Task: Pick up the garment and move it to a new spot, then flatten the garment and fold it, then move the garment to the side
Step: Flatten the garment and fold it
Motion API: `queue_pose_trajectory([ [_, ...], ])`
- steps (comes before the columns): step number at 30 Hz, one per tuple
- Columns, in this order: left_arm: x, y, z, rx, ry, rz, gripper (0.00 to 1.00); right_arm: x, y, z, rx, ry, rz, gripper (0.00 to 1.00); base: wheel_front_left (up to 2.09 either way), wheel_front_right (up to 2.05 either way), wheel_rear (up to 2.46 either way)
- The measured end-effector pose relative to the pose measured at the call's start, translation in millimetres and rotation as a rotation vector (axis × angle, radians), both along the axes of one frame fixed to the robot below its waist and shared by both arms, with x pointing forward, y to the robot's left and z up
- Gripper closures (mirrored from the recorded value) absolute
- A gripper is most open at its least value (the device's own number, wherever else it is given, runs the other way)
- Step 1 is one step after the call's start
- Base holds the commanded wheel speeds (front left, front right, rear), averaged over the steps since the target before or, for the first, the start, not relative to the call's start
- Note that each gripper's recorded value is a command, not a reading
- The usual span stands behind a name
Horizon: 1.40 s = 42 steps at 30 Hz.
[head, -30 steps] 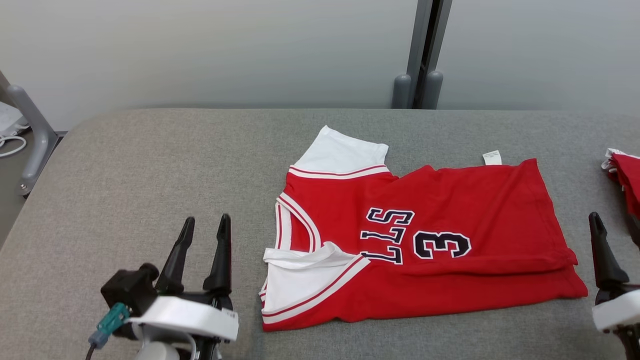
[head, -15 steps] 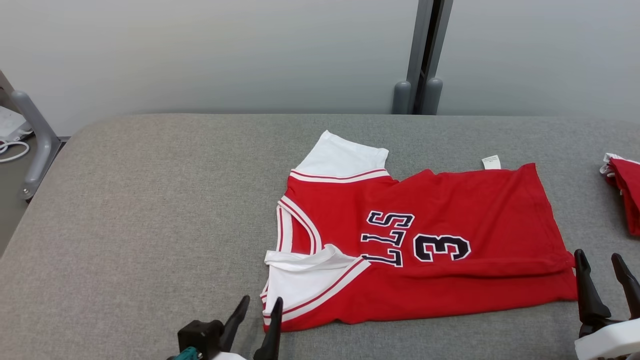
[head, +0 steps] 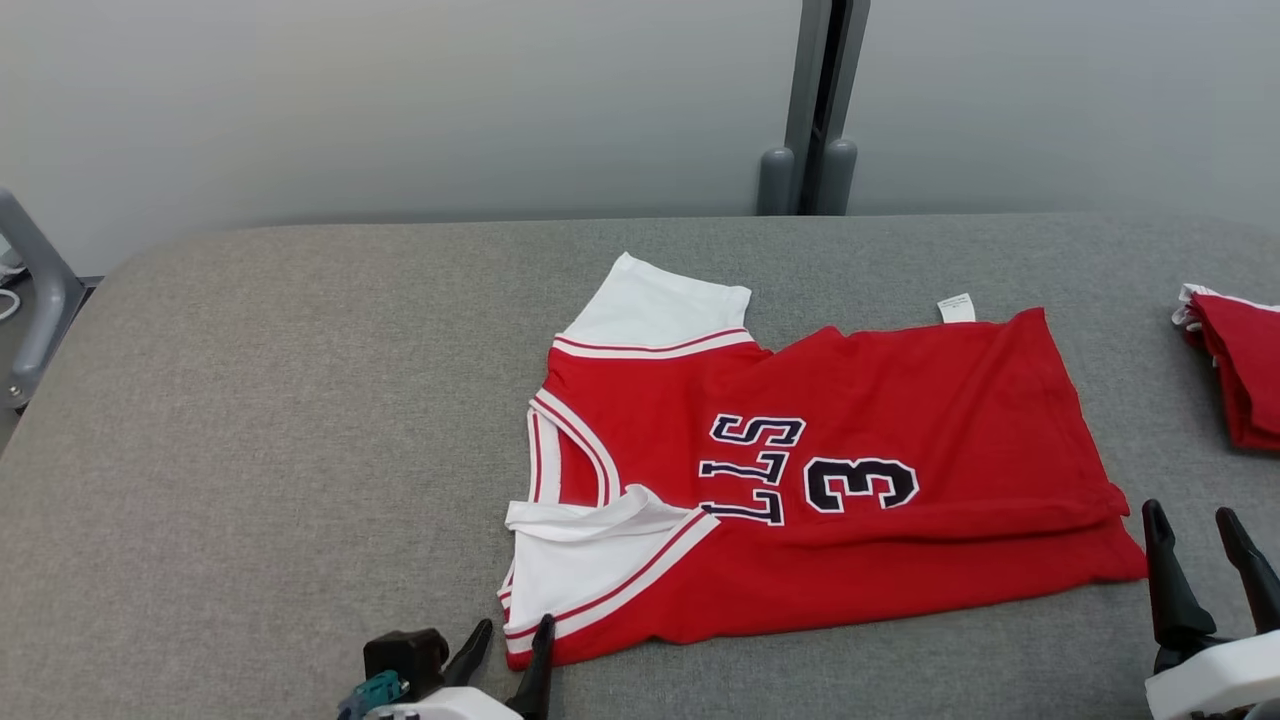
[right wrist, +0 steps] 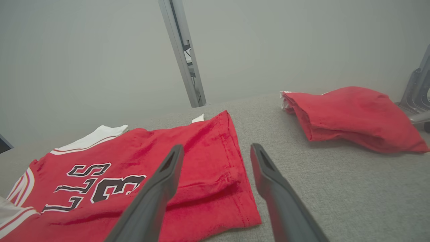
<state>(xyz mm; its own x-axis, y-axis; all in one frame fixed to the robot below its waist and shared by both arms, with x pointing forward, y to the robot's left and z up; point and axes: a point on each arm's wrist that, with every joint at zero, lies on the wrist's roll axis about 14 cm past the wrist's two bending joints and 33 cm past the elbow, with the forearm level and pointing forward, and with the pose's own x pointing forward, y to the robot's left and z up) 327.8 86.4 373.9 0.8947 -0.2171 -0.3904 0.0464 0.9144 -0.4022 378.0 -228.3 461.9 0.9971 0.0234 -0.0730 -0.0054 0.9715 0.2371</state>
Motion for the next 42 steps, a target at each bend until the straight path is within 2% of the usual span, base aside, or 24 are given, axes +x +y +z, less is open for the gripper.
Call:
queue_pose_trajectory([
  [13, 2.3, -8.7, -22.8, -0.012, 0.11, -0.02, 0.0, -1.9, -10.4, -3.3, 0.0, 0.012, -0.026, 0.0, 0.0, 0.0, 0.0],
  [14, 2.3, -10.8, -23.3, -0.018, 0.113, -0.031, 0.53, -1.2, -10.6, -3.3, 0.0, 0.012, -0.026, 0.0, 0.0, 0.0, 0.0],
  [15, 2.8, -12.0, -23.6, -0.019, 0.114, -0.039, 0.88, -0.2, -10.5, -3.2, 0.0, 0.011, -0.026, 0.0, 0.0, 0.0, 0.0],
  [16, 3.4, -12.4, -24.0, -0.02, 0.115, -0.044, 1.0, 0.6, -10.7, -3.1, 0.001, 0.011, -0.027, 0.0, 0.0, 0.0, 0.0],
  [21, 9.9, -14.8, -19.6, -0.009, 0.104, -0.051, 1.0, 0.3, -13.0, -13.6, 0.007, 0.045, -0.036, 0.0, 0.0, 0.0, 0.0],
  [27, 25.6, -4.8, -0.7, 0.024, 0.021, -0.031, 1.0, -3.4, -15.4, -45.6, 0.044, 0.154, -0.062, 0.0, 0.0, 0.0, 0.0],
  [34, 26.8, 8.7, 9.5, 0.055, -0.035, -0.013, 1.0, -2.4, -1.1, -78.1, 0.147, 0.278, -0.069, 0.0, 0.0, 0.0, 0.0],
  [42, 24.3, 12.9, 9.2, 0.073, -0.046, -0.023, 1.0, 6.0, 18.1, -91.4, 0.291, 0.358, -0.069, 0.0, 0.0, 0.0, 0.0],
])
